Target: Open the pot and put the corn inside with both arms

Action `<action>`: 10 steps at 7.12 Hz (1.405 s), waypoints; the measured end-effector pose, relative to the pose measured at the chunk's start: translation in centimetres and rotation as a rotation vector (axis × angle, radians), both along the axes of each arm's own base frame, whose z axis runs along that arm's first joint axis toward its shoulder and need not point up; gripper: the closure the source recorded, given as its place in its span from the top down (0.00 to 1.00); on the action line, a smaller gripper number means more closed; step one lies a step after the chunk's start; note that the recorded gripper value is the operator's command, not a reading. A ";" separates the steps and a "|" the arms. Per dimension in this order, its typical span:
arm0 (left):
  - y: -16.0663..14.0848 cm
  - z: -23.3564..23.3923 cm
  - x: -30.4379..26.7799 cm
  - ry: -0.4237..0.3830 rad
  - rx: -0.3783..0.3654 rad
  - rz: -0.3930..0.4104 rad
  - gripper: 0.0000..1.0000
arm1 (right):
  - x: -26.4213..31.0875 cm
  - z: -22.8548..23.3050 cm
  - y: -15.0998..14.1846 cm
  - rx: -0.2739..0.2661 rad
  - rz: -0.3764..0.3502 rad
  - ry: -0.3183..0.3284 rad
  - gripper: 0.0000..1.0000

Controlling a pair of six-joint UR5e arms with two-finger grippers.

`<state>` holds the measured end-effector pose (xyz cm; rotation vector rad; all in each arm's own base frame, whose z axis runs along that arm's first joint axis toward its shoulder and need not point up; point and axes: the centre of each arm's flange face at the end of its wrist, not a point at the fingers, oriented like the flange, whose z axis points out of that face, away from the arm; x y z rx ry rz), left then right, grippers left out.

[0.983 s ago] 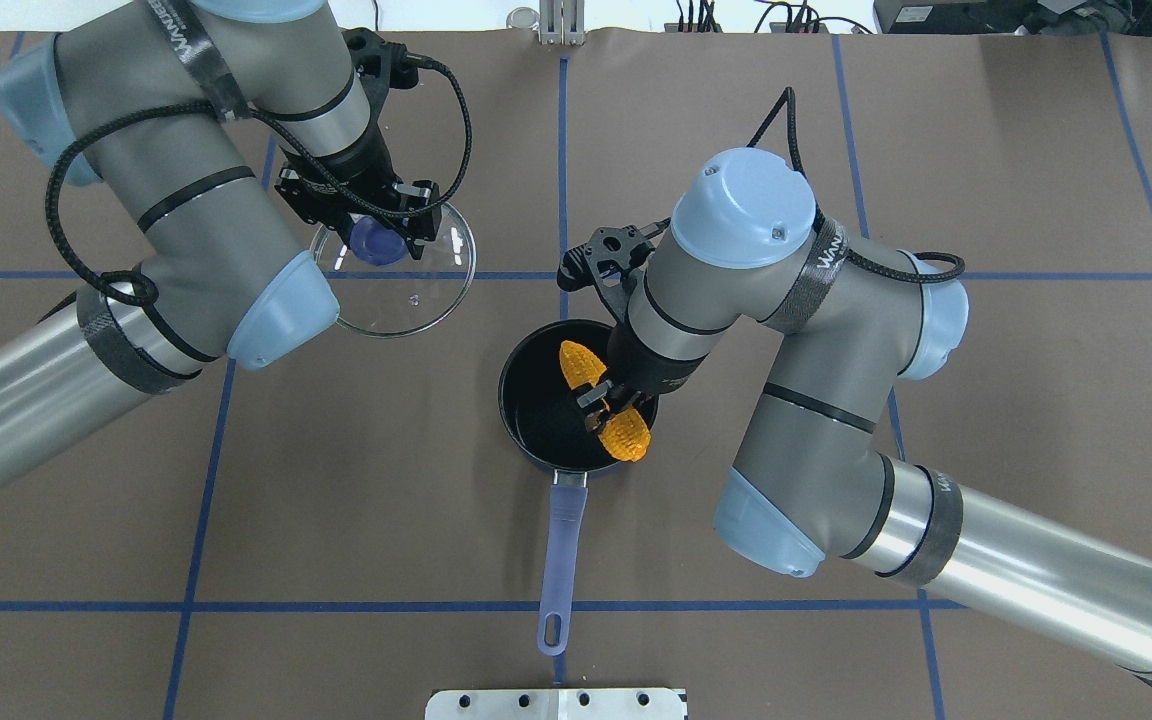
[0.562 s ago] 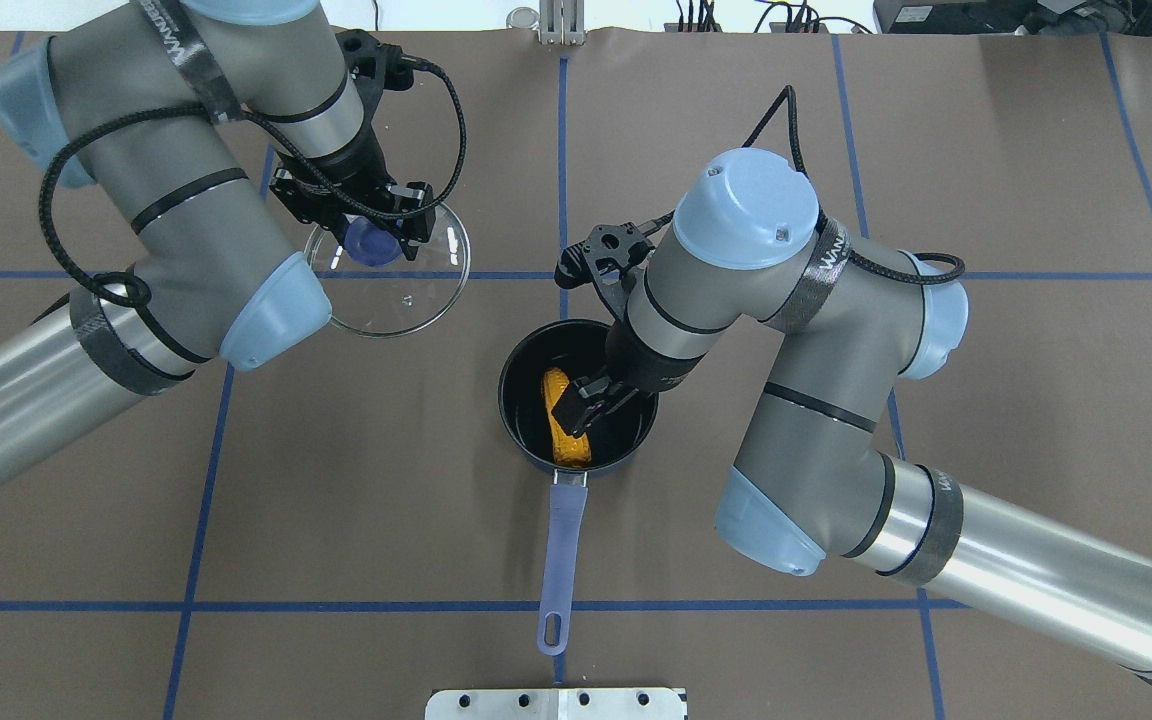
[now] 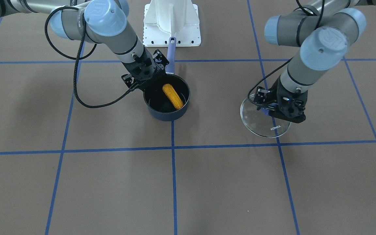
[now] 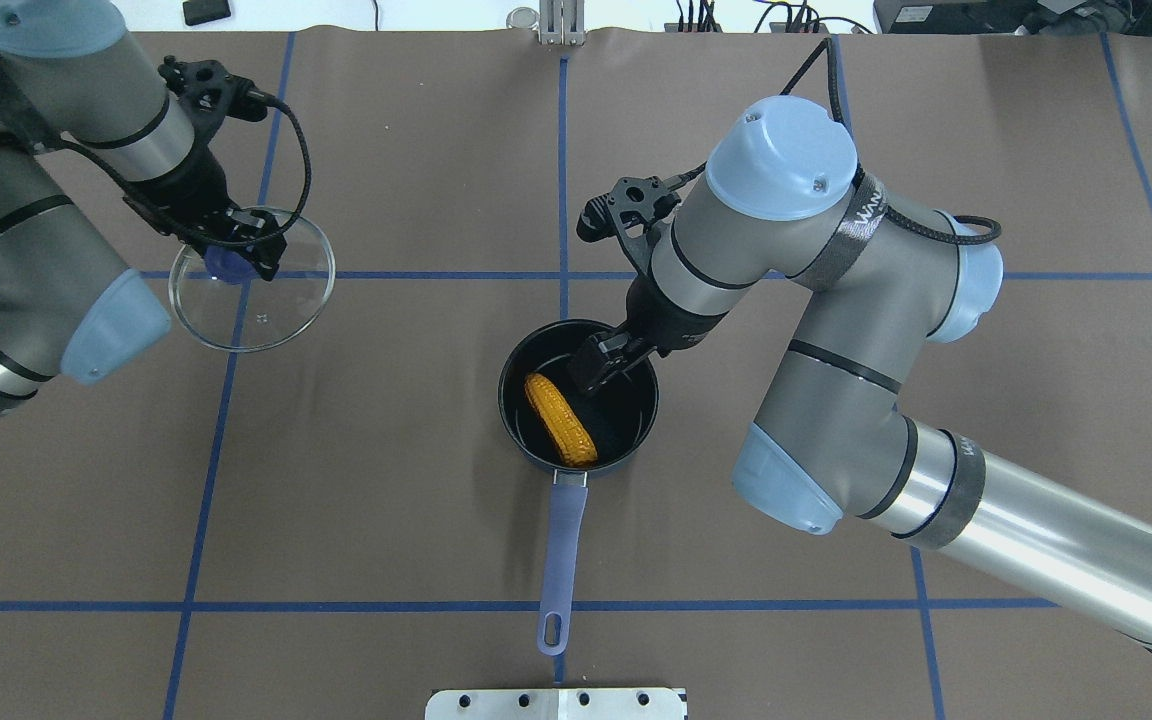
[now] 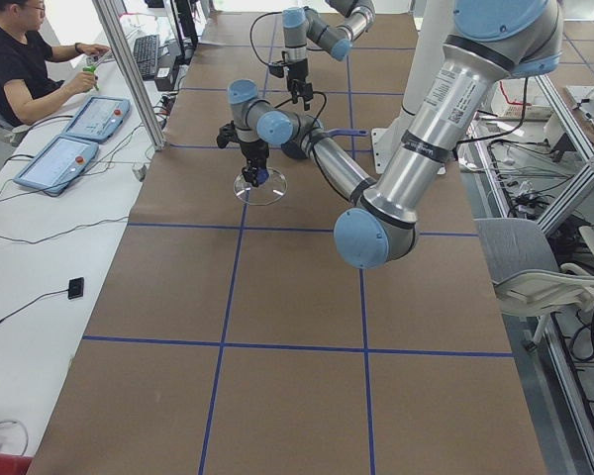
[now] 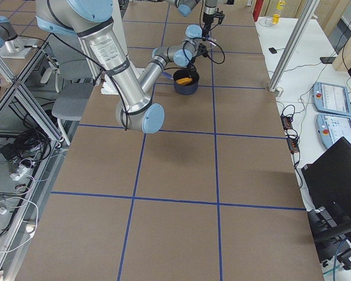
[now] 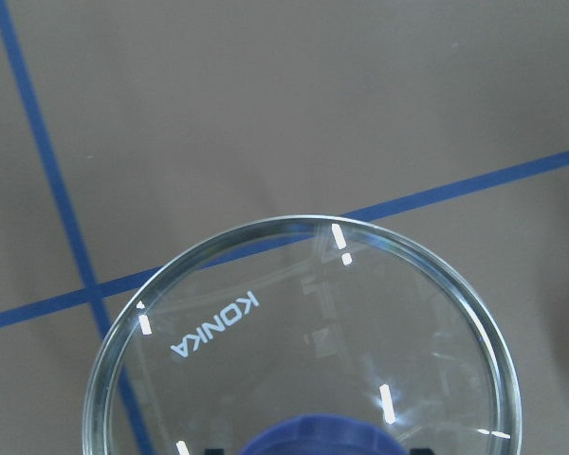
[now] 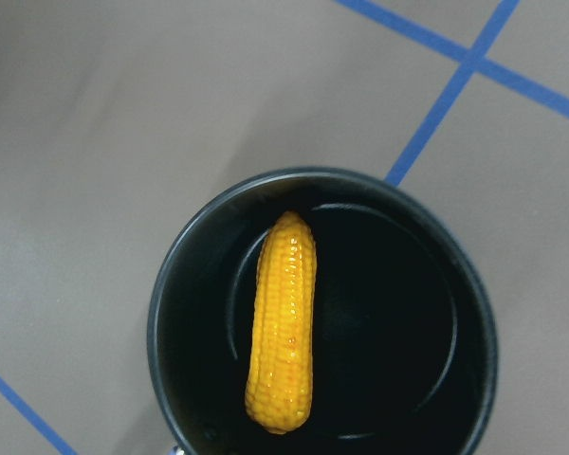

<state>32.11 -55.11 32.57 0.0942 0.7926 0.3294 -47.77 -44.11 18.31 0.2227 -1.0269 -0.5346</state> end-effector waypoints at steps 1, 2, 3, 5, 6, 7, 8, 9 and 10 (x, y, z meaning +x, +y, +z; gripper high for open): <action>0.2 2.9 -1.4 -0.021 0.008 0.031 0.59 | 0.4 0.3 -0.4 -0.001 0.006 0.003 0.99; 0.3 5.4 -2.2 -0.036 0.015 0.057 0.59 | 0.6 0.9 -0.6 -0.004 0.009 0.011 0.99; 0.2 7.3 -2.6 -0.039 0.024 0.068 0.59 | 0.7 1.4 -0.7 -0.006 0.010 0.017 0.99; -0.7 10.5 -3.4 -0.029 0.040 0.061 0.59 | 0.9 1.9 -0.9 -0.008 0.013 0.023 0.99; -1.2 11.8 -3.6 -0.017 0.034 0.061 0.59 | 1.0 2.2 -1.0 -0.011 0.015 0.027 0.99; -1.7 13.0 -3.8 0.004 0.021 0.065 0.59 | 1.1 2.5 -1.1 -0.014 0.017 0.030 0.99; -2.0 14.1 -3.7 0.017 0.010 0.069 0.59 | 1.2 2.7 -1.1 -0.016 0.017 0.033 0.99; -2.2 15.1 -3.7 0.020 0.000 0.070 0.59 | 1.2 2.9 -1.2 -0.017 0.018 0.035 0.99; -2.2 15.9 -3.6 0.017 -0.011 0.071 0.61 | 1.3 2.9 -1.2 -0.017 0.020 0.035 0.99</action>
